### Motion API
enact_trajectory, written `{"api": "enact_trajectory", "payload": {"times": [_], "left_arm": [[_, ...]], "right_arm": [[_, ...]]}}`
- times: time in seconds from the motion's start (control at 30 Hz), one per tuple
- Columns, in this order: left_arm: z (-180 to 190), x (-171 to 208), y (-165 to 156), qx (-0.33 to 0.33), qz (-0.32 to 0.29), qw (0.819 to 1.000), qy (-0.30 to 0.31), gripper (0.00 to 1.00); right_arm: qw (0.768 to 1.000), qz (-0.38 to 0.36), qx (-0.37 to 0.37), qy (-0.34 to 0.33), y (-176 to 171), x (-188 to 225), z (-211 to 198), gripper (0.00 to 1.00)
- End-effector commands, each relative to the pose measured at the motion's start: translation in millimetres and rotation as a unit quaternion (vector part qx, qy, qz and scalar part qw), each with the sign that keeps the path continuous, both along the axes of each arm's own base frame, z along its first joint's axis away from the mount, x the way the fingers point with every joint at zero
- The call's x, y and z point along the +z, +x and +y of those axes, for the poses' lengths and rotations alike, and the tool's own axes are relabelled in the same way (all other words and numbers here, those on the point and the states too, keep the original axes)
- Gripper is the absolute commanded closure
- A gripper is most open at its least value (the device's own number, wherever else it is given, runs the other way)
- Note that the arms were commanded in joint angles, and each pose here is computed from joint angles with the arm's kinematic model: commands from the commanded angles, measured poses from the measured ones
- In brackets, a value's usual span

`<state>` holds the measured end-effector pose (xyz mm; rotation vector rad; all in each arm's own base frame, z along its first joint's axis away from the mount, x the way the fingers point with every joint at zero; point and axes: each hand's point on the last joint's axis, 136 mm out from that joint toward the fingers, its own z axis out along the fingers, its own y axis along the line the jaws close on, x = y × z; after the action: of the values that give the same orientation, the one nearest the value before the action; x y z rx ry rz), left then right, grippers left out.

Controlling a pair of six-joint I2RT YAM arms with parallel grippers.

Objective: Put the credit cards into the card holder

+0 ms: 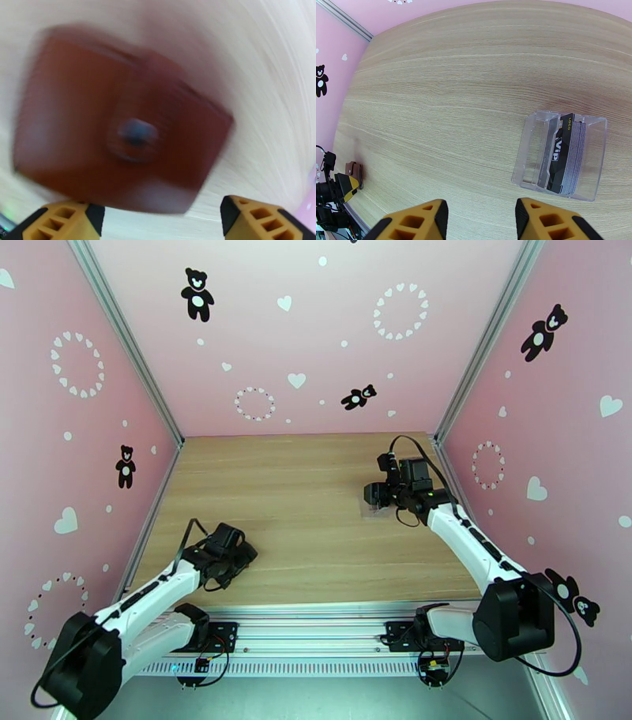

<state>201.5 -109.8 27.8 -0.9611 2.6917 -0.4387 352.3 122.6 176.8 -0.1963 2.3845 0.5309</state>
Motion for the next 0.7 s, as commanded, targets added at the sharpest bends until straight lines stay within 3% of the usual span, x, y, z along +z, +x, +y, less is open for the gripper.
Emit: {"api": "enact_trajectory", "payload": {"times": [0.0,0.13,0.3,0.5,0.67], "left_arm": [[-34,29,38,-0.063,-0.067,0.996,-0.012,0.24],[-25,48,42,-0.075,-0.079,0.993,0.053,0.25],[43,49,17,-0.001,-0.044,0.985,0.167,0.2],[87,33,-4,0.067,-0.006,0.982,0.175,0.18],[81,18,-1,0.069,0.0,0.988,0.136,0.16]], "right_arm": [[1.0,0.013,0.01,0.01,-1,-10,7,0.49],[0.998,0.02,0.044,0.037,-4,-9,26,0.49],[0.994,0.034,0.089,0.045,-9,-14,59,0.49],[0.991,0.051,0.121,0.029,-11,-29,85,0.49],[0.989,0.062,0.129,0.021,-12,-39,94,0.49]]}}
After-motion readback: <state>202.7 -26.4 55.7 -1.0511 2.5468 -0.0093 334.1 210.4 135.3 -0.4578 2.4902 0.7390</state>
